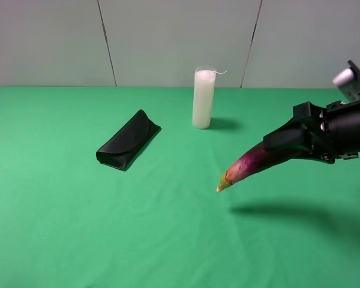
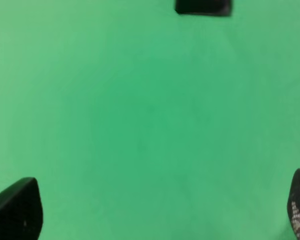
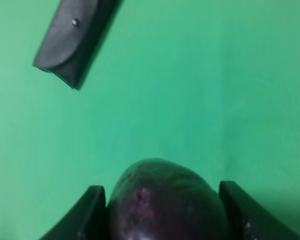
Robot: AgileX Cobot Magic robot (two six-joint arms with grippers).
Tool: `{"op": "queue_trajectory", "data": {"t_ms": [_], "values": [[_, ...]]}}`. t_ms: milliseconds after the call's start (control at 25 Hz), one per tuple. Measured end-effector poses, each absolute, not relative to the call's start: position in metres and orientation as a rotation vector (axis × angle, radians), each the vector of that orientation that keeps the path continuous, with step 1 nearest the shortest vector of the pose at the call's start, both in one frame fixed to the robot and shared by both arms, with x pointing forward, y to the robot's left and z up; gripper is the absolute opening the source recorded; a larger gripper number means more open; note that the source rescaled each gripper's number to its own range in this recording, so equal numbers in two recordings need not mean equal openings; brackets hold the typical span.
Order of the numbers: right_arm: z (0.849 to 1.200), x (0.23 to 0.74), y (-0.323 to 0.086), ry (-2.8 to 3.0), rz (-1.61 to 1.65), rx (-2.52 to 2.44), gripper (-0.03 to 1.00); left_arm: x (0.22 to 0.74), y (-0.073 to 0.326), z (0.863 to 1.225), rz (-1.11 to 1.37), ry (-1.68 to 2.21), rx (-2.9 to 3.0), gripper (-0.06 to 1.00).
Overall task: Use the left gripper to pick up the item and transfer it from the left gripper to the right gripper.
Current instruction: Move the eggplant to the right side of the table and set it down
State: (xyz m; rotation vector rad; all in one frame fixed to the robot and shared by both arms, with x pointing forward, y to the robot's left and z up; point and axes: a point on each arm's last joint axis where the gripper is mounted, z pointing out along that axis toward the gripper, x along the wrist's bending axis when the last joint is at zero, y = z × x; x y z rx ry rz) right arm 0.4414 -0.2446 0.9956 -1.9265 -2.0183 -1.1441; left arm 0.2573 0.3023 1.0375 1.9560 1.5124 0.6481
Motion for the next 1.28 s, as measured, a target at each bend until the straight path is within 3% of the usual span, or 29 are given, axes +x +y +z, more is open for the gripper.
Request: {"op": "queue_trajectory", "data": {"t_ms": [200, 720, 1280], "values": [[0.983, 0.453, -0.245, -2.019, -1.051, -1.923, 0.0, 0.241, 0.308, 1.038, 0.754, 1.529, 1.808, 0.98], [1.005, 0.513, -0.245, -2.144, -0.912, -1.798, 0.0, 0.229, 0.308, 1.038, 0.919, 1.73, 1.582, 0.98], [0.978, 0.566, -0.25, -2.152, -0.689, -1.789, 0.0, 0.229, 0.308, 1.038, 0.925, 1.742, 1.573, 0.98]]}}
